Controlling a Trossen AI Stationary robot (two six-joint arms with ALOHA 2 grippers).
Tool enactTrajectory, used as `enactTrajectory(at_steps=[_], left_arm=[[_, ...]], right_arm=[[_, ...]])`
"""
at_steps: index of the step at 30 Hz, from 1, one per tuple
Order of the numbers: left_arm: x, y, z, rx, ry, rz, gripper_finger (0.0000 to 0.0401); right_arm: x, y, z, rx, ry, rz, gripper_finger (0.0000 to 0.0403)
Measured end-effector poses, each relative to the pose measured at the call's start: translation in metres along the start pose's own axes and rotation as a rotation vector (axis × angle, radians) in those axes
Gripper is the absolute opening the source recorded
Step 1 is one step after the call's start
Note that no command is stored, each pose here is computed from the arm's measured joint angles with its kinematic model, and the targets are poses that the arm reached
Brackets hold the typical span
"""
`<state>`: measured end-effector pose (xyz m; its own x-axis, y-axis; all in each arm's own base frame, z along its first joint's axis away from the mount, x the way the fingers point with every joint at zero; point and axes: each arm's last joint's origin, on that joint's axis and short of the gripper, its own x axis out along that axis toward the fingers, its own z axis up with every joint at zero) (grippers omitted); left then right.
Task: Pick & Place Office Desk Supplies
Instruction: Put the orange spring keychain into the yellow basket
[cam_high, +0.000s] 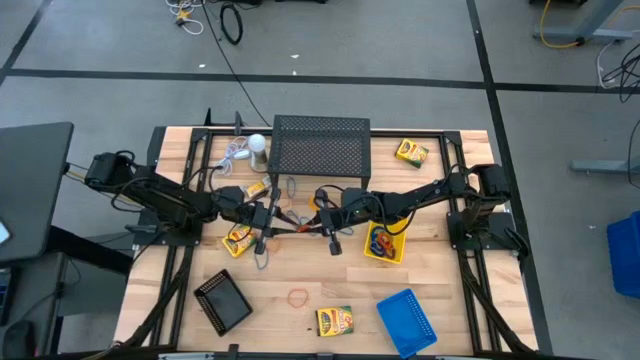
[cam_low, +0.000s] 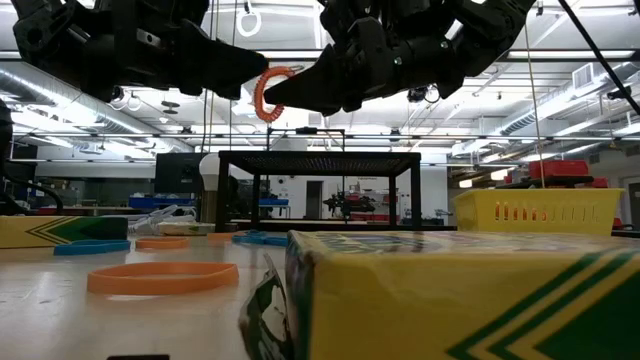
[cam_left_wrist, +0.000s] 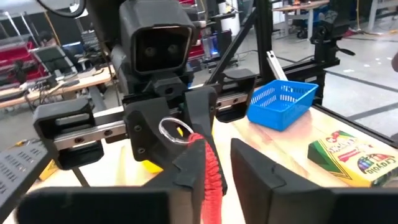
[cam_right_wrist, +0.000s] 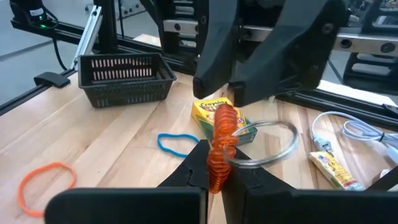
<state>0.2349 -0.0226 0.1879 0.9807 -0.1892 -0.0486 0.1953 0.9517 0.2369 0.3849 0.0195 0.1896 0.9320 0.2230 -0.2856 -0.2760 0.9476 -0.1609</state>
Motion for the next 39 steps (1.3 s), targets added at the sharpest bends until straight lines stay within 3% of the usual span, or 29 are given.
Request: enactTrajectory(at_steps=[11, 15, 30, 39], left_arm=[[-0.006, -0.001, -0.002, -0.052, 0.08, -0.016, 0.0231], [-0.014, -0.001, 0.001, -0.048, 0.135, -0.014, 0.0263], [-0.062, 0.003, 0.024, -0.044, 0.224, 0.077, 0.0264], [-0.065, 0.004, 0.023, -0.043, 0.254, 0.129, 0.0264]], right_arm=[[0.0, 0.0, -0.002, 0.004, 0.018, 0.004, 0.0018], [0.0, 0.001, -0.002, 0.007, 0.024, 0.006, 0.0018], [-0.004, 0.011, -0.008, 0.048, 0.155, 0.032, 0.0018], [-0.049, 0.031, 0.019, 0.066, 0.376, -0.054, 0.0018]])
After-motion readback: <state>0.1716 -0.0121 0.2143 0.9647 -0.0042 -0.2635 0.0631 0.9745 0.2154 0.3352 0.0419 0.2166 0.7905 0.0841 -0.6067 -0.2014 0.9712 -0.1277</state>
